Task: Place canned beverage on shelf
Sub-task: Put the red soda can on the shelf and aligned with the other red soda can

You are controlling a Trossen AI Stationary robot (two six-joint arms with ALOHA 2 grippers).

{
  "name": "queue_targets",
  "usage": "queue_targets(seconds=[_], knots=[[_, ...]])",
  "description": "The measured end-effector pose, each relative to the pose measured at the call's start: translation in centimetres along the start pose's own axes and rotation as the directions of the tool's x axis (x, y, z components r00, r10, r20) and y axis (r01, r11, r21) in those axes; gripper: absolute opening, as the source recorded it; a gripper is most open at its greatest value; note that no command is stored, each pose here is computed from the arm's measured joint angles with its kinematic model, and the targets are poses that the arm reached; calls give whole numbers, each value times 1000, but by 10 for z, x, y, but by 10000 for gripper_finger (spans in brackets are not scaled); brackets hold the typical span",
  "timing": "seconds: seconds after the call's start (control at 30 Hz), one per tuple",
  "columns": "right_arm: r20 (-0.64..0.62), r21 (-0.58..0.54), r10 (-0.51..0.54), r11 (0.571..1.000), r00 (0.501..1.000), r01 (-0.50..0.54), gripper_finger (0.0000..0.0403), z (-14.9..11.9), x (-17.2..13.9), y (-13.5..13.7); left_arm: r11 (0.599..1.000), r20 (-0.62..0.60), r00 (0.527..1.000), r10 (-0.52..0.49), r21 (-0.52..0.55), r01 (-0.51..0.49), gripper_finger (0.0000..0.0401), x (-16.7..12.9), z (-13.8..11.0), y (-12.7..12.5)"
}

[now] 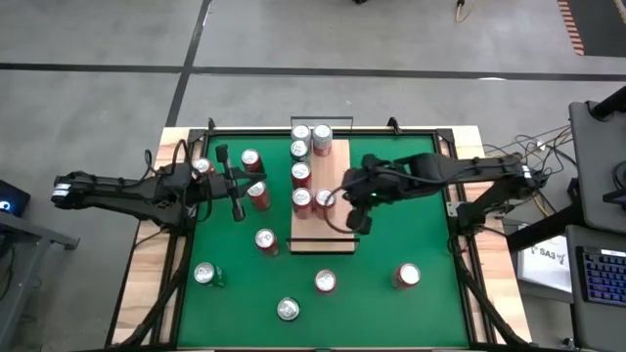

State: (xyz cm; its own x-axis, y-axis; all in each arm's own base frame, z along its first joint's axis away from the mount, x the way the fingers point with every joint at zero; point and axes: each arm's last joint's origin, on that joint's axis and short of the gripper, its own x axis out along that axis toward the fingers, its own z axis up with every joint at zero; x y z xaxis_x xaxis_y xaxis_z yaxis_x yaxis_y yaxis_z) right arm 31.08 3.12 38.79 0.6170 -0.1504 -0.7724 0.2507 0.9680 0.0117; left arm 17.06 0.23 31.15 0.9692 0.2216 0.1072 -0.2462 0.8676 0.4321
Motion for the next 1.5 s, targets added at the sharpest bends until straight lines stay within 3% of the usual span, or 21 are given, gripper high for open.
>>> queue_targets(seconds=[0.3, 0.67, 0.97, 1.2, 1.33, 1.5], knots=[[68, -21, -22, 1000, 997, 23, 9, -37, -20, 6, 977, -59, 998, -30, -213, 17, 0, 0, -6, -3], [108, -67, 3, 998, 994, 4, 9, -56, -12, 3, 884, -178, 971, -158, -464, 58, 0, -4, -8, -14], [113, -73, 5, 997, 994, 3, 9, -56, -11, 4, 800, -325, 861, -391, -583, 143, 0, -6, -17, -57], [142, -96, 16, 995, 990, -2, 9, -52, -11, 5, 773, -406, 767, -497, -608, 179, 2, -17, -22, -80], [146, -98, 17, 995, 989, -3, 9, -52, -11, 5, 776, -457, 728, -512, -610, 162, 32, -18, -28, -86], [146, -97, 17, 995, 989, -3, 9, -52, -11, 5, 780, -508, 692, -512, -612, 128, 118, -16, -34, -91]])
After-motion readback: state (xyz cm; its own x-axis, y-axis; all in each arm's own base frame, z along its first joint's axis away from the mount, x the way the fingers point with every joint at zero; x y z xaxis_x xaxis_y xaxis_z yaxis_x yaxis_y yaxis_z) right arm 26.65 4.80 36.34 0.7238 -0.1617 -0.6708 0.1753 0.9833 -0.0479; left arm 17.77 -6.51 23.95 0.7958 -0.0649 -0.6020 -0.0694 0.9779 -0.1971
